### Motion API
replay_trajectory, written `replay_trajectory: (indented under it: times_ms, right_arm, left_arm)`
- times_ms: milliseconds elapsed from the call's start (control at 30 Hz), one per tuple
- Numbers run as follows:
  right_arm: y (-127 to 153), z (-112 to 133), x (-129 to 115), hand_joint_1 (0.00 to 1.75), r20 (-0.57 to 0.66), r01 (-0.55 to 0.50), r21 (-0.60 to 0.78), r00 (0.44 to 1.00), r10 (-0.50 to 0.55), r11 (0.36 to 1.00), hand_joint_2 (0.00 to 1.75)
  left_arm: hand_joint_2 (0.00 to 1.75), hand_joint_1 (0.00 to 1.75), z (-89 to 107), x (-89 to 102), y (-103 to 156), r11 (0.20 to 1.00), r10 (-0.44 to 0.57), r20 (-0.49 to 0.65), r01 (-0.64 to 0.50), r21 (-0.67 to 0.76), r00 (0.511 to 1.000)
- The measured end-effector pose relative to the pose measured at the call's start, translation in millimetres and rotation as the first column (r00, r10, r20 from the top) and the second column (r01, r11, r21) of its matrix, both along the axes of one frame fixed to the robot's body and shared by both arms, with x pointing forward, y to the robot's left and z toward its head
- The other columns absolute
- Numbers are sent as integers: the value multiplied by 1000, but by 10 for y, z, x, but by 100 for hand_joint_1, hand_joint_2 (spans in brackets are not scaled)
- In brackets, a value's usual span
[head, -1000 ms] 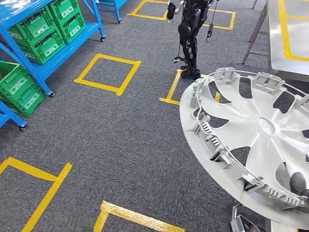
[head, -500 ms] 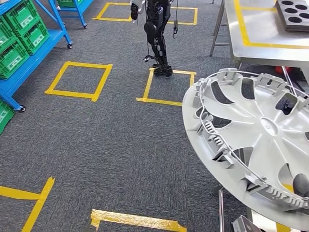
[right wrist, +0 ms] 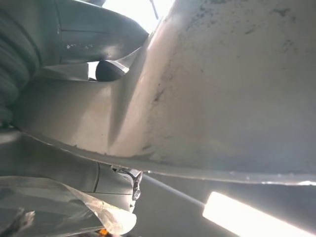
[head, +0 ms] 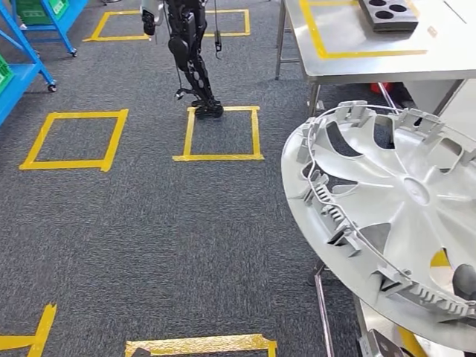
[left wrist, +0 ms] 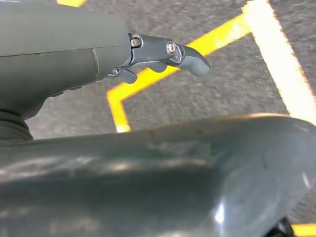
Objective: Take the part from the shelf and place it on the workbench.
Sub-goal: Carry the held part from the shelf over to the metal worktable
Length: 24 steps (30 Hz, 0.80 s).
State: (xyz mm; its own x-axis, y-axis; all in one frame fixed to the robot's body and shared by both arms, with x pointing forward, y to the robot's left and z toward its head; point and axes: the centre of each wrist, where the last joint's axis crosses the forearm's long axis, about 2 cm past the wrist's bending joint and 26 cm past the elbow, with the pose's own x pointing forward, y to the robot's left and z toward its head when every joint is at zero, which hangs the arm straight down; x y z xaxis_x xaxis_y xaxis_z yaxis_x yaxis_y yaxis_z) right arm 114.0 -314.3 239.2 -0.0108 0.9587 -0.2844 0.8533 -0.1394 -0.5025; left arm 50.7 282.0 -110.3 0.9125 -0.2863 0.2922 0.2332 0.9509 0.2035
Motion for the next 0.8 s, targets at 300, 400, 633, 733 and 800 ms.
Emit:
replay_trajectory:
  times_ms: [300, 400, 633, 733, 800]
  right_arm:
    - [-1, -5, -8, 175, -4, 0, 0, 1000, 0, 1000, 175]
    - [-1, -7, -10, 175, -6, 1, 0, 1000, -1, 1000, 175]
    - [-6, -9, -19, 175, -8, 3, -2, 1000, -3, 1000, 175]
    - [-7, -6, -16, 175, -6, 4, -2, 1000, -4, 1000, 175]
    - [-8, -6, -17, 175, -7, 4, -2, 1000, -4, 1000, 175]
  left_arm:
    - [0, 0, 0, -3, -6, 1000, -1, 0, 1, -1, 1000]
    - [0, 0, 2, 16, -15, 1000, -3, 4, 3, -3, 1000]
    - [0, 0, 8, 61, -14, 1000, -10, 13, 10, -1, 1000]
    - [0, 0, 6, 46, -21, 1000, -14, 10, 14, -2, 1000]
    - [0, 0, 5, 32, -29, 1000, -17, 7, 17, -3, 1000]
